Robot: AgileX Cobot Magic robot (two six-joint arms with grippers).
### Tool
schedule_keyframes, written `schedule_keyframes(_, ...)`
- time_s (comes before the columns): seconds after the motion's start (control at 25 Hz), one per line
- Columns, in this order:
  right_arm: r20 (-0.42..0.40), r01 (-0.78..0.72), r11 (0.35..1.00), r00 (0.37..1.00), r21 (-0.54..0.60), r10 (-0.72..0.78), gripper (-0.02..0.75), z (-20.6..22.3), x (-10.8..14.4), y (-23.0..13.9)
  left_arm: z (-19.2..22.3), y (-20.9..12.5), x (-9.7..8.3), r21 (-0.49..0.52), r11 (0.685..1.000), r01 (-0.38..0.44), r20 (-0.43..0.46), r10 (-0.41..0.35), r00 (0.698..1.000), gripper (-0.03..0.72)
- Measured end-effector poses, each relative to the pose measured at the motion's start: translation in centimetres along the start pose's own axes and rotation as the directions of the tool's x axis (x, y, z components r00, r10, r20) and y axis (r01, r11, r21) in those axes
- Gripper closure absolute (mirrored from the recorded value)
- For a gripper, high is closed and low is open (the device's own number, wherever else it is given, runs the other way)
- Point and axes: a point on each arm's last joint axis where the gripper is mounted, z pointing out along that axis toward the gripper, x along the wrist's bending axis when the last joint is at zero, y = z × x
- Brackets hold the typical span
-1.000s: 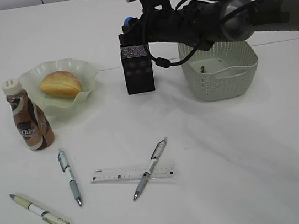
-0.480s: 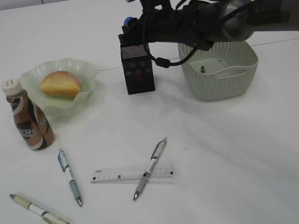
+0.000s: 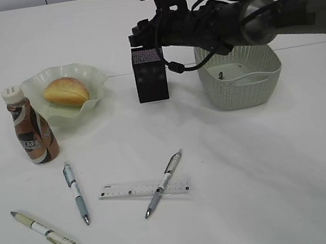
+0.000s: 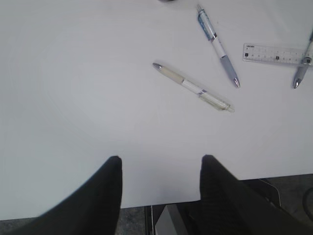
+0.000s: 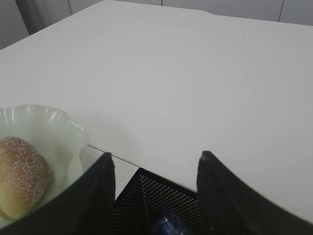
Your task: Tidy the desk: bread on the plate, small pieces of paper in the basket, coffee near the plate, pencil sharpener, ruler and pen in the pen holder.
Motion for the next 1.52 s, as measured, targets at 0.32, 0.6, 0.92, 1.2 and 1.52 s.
schedule_keyframes(0.32,0.023,-0.008,1.0,1.0,0.023,0.008,0.31,0.0,-0.2,-0.2,0.0,0.0,0.0,0.0,1.0,0.0,0.0,0.0,1.0,0.324)
schedule_keyframes(0.6,0.188,-0.083,0.989,0.98,0.123,0.058,0.311,-1.9,-0.9,1.7,0.0,0.0,0.0,0.0,1.0,0.0,0.0,0.0,1.0,0.325)
schedule_keyframes(0.92,0.326,-0.115,0.948,0.945,0.297,0.012,0.362,-4.8,2.4,3.3,0.0,0.0,0.0,0.0,1.0,0.0,0.0,0.0,1.0,0.327)
schedule_keyframes(1.2,0.346,-0.035,0.825,0.917,0.564,-0.198,0.407,-7.4,4.5,2.7,0.0,0.0,-0.1,0.001,1.0,0.003,0.008,-0.003,1.0,0.328)
schedule_keyframes(1.52,0.177,0.017,0.6,0.949,0.8,-0.262,0.409,-11.6,5.6,3.6,0.0,0.0,-0.1,0.001,1.0,0.003,0.008,-0.003,1.0,0.328)
